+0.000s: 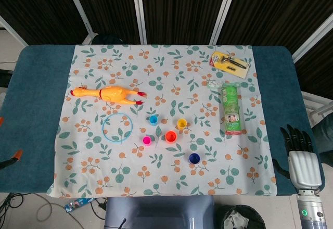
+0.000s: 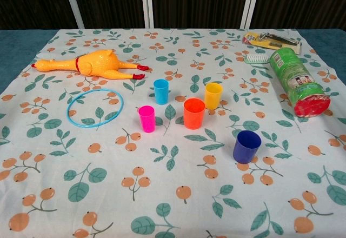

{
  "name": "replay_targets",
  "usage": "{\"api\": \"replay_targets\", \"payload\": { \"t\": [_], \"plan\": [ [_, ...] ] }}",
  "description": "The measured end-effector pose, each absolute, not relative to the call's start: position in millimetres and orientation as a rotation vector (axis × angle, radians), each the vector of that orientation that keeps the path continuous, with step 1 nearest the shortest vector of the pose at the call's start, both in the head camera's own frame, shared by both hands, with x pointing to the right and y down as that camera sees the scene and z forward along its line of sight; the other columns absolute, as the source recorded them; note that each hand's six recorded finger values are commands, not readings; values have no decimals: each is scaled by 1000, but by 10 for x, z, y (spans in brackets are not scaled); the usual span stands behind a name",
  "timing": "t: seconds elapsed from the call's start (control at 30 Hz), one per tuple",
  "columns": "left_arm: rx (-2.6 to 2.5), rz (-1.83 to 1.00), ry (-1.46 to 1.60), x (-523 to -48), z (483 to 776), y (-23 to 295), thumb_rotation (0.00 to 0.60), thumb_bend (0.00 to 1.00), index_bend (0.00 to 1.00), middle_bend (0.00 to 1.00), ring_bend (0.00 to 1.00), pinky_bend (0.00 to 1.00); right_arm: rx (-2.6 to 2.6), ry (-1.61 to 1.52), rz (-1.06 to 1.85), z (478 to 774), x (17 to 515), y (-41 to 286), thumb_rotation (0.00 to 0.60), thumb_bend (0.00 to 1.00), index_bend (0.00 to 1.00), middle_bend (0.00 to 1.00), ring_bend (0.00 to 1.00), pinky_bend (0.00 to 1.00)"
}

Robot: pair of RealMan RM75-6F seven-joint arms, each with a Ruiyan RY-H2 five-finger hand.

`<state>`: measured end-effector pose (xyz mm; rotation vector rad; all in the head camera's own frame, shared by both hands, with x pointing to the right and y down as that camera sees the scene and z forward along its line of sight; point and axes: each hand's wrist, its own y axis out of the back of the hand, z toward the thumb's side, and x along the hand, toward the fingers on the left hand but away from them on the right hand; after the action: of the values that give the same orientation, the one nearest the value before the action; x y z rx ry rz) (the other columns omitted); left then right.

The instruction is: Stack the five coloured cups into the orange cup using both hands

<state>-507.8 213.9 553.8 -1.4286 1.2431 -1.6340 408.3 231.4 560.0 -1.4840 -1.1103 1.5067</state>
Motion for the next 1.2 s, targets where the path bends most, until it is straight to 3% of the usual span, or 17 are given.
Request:
{"api": "replay_targets", "payload": {
  "t": [1.2],
  "plan": [
    [-1451,-1604,1236,-5005,5521,2165,600,166,72,35,0,0,-1583,-1093,1505,5654,4067,2339,600,336,8,0,0,19]
  ]
}}
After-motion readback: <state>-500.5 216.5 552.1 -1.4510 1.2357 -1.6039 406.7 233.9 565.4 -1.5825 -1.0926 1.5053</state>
